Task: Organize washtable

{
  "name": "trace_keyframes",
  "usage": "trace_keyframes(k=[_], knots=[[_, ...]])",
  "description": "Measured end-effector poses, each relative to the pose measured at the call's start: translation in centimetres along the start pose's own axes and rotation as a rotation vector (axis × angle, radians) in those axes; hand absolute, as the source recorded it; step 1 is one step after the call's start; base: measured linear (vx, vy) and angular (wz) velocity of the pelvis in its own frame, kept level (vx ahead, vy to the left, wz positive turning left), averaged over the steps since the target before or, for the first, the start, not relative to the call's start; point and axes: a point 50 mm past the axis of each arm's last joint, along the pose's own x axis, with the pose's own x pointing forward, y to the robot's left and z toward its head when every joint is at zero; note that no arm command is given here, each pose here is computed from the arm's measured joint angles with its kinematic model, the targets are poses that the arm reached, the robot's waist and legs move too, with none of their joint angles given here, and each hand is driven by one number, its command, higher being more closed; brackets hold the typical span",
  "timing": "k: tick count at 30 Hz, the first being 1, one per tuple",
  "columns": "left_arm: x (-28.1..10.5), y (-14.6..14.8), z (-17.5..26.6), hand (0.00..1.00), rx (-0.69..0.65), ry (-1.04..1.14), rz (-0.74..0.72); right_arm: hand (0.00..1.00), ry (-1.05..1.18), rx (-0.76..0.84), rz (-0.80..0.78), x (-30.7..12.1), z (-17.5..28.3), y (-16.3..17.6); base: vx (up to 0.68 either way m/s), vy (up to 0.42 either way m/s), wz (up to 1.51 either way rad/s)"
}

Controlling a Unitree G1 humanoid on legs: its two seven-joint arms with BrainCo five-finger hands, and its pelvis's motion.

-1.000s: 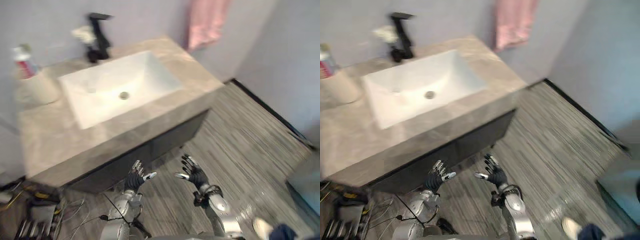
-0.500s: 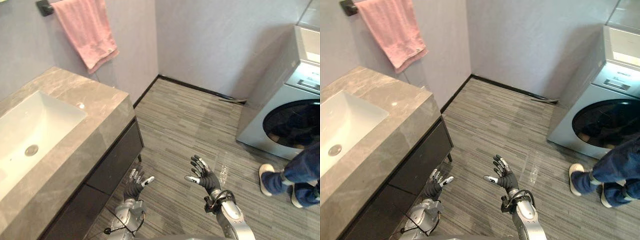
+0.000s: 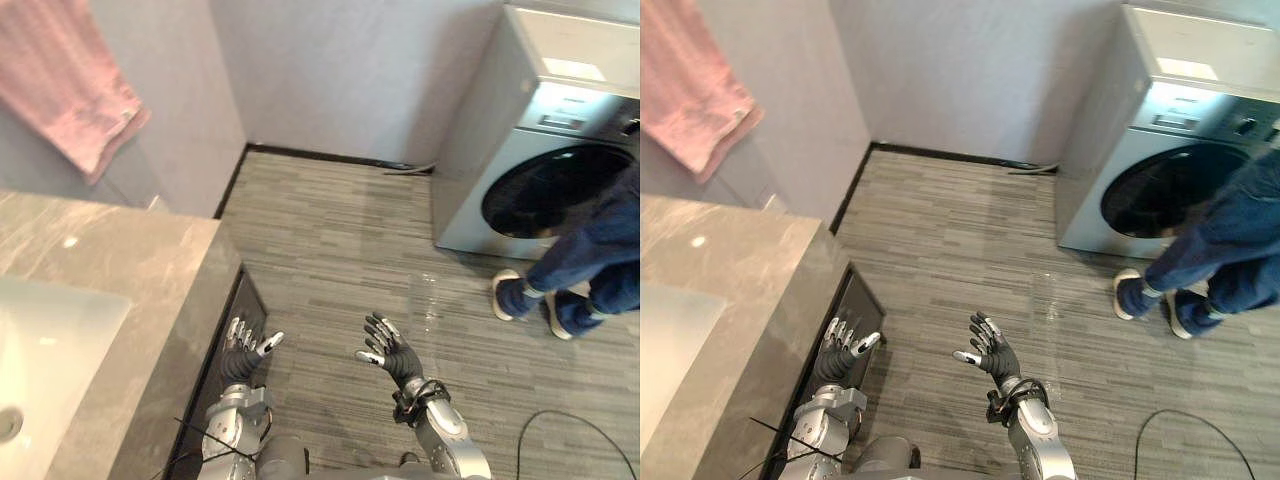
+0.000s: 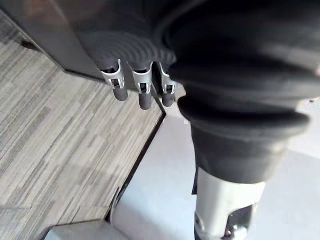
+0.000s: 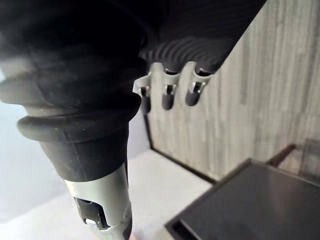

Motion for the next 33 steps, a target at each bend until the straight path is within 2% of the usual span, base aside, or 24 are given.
trace_keyframes(k=[8, 18, 27, 33], knots=[[-0.7, -1.3, -1.2, 0.00, 0.045, 0.062, -0.066, 0.00, 0.024, 0.021, -0.089, -1.2, -0.8, -1.1, 0.02, 0.022, -1.11], [0.7, 0.1, -0.9, 0.00, 0.048, 0.065, -0.005, 0.00, 0.060, 0.027, -0.145, -2.7, -1.9, -2.0, -0.03, -0.036, -1.29], [1.5, -1.8, -2.7, 0.00, 0.058, 0.146, -0.078, 0.00, 0.023, -0.017, -0.181, -2.5, -0.6, -3.6, 0.16, -0.099, -0.72], [0.1, -0.4, -4.8, 0.00, 0.060, 0.239, -0.025, 0.00, -0.032, -0.028, -0.203, -3.0, 0.9, -4.8, 0.25, 0.015, -1.02]])
